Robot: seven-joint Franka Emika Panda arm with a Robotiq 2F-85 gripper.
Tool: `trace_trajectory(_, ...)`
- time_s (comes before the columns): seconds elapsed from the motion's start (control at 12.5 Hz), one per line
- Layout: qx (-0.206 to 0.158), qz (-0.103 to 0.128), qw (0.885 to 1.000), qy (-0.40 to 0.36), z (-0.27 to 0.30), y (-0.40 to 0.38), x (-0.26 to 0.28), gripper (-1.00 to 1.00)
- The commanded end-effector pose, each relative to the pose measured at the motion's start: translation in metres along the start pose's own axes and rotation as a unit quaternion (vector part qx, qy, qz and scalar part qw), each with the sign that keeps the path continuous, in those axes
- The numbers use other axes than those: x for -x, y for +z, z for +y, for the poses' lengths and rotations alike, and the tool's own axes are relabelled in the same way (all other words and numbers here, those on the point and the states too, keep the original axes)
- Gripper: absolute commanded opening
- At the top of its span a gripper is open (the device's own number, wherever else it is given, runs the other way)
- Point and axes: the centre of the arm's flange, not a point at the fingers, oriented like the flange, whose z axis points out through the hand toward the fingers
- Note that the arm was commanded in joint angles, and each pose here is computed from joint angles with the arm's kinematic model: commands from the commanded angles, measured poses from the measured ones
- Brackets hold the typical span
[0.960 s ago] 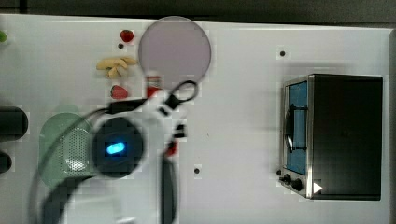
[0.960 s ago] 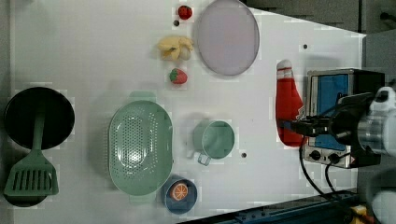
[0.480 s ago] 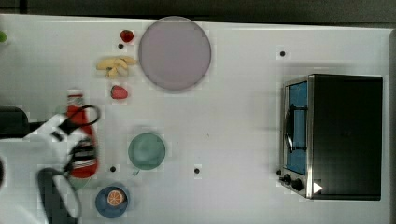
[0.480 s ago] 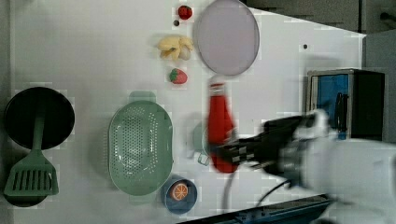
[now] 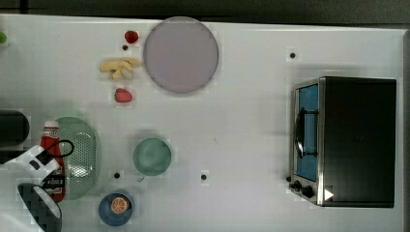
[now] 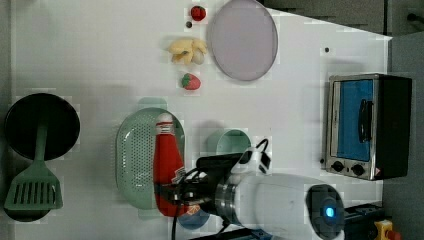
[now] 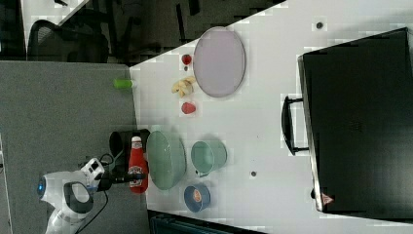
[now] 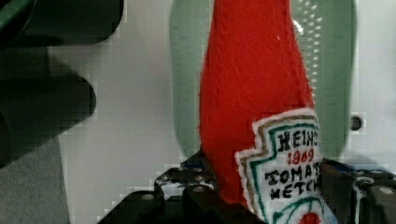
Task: Pick Ketchup from the table and place it in strainer.
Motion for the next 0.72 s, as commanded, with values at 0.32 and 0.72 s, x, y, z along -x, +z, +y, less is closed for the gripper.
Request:
trace_trajectory(0.32, -0.025, 0.001, 0.998, 0.063, 0.018, 0.045, -0.035, 0.78)
trace_trajectory(0.72, -0.038, 0.011, 0.996, 0.075, 0.018, 0.042, -0.04, 1.0)
